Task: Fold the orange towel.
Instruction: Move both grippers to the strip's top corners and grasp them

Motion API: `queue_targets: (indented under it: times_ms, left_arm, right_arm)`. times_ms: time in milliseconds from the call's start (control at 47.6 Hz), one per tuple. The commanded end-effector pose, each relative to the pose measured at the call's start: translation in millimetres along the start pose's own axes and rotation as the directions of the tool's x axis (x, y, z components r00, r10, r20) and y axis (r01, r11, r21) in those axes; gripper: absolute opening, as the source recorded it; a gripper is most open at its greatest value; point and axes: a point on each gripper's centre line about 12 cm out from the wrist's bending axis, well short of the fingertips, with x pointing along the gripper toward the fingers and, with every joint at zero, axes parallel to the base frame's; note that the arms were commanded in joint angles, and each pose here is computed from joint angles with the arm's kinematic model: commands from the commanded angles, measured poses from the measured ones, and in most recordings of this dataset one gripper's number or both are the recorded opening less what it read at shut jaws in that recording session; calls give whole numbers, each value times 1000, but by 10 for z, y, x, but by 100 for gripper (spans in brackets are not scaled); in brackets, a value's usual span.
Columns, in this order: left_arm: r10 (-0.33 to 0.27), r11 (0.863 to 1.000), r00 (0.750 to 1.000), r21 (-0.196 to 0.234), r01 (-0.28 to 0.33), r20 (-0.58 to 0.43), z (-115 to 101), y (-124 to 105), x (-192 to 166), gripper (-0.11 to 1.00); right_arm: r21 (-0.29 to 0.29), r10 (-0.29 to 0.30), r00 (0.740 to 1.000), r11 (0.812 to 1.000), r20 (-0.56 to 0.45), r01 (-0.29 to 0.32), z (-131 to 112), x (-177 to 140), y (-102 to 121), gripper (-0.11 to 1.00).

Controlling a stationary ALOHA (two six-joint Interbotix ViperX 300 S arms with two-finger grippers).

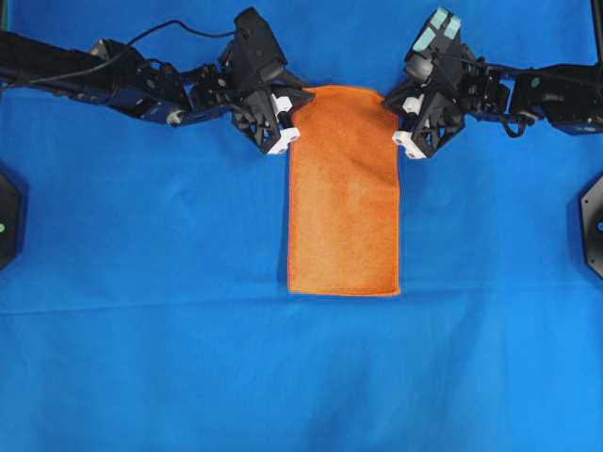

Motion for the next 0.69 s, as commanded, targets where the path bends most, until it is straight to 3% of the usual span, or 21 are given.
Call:
queue_targets:
  times_ms: [0, 315, 420, 672]
  left_arm:
    - [-1, 1000, 1000, 10, 1, 5, 40, -8, -9, 9]
    - [-27, 999, 1000, 38, 26, 12, 77, -141, -31, 7]
    - [-24, 999, 999, 43, 23, 26, 182, -127, -92, 7]
    - [-23, 993, 994, 122, 11, 105, 549, -112, -312, 6]
  right_arm:
    - [-2, 8, 1000, 1000, 19, -8, 45, -22, 32, 4]
    - [-6, 6, 999, 1000, 50, -5, 159, -46, 25, 4]
    - [-4, -4, 997, 1000, 75, 5, 248, -123, -5, 4]
    - [-11, -26, 993, 1000, 114, 27, 435, -360, -21, 4]
